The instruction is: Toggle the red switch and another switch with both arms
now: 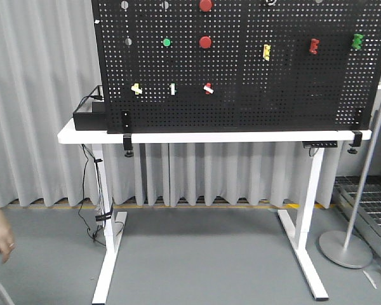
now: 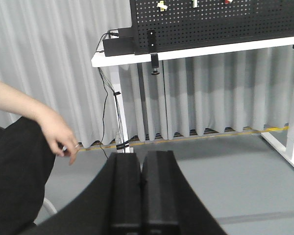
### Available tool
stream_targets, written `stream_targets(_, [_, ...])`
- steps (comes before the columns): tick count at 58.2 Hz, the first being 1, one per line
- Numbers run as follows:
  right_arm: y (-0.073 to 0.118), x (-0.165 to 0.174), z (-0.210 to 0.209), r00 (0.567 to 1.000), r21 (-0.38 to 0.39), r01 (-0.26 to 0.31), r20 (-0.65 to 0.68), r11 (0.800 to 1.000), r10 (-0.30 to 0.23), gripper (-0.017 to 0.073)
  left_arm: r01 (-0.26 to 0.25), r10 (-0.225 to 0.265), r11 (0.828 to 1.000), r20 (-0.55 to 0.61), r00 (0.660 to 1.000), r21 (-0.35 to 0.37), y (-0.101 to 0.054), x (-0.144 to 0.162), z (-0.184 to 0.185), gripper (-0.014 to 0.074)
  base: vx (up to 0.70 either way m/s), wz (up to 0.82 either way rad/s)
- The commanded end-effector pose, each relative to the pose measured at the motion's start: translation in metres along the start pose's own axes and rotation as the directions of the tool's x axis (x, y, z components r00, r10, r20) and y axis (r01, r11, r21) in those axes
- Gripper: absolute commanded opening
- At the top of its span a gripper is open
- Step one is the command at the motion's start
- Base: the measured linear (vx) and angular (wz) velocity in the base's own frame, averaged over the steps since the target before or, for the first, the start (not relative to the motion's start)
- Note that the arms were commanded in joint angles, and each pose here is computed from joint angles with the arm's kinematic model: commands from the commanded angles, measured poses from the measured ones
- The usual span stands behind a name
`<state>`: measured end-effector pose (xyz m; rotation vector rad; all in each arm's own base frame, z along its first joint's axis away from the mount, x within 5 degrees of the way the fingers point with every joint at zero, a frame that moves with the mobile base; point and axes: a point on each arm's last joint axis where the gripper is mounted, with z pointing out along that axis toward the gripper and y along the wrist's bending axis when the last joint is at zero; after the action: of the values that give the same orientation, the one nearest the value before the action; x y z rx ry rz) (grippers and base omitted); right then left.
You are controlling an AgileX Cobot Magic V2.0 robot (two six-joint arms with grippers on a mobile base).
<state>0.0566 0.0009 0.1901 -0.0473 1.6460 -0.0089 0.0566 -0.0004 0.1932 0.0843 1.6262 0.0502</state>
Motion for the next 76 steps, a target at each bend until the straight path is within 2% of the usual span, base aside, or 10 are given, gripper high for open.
stream_targets(1, [0.0000, -0.0063, -0.0008, 0.996, 0.005, 0.016, 0.086, 1.000, -0.016, -0.0006, 0.011, -0.011, 1.000, 0.065, 0.998, 0.010, -0.0011, -0.0019, 0.0002, 0.0002, 0.22, 0.03])
stream_targets(76, [0.0000, -0.0063, -0.0008, 0.996, 0.005, 0.016, 0.086, 1.000, -0.016, -0.0006, 0.011, -0.011, 1.000, 0.065, 0.998, 0.010, -0.0011, -0.0019, 0.0002, 0.0002, 0.36, 0.01])
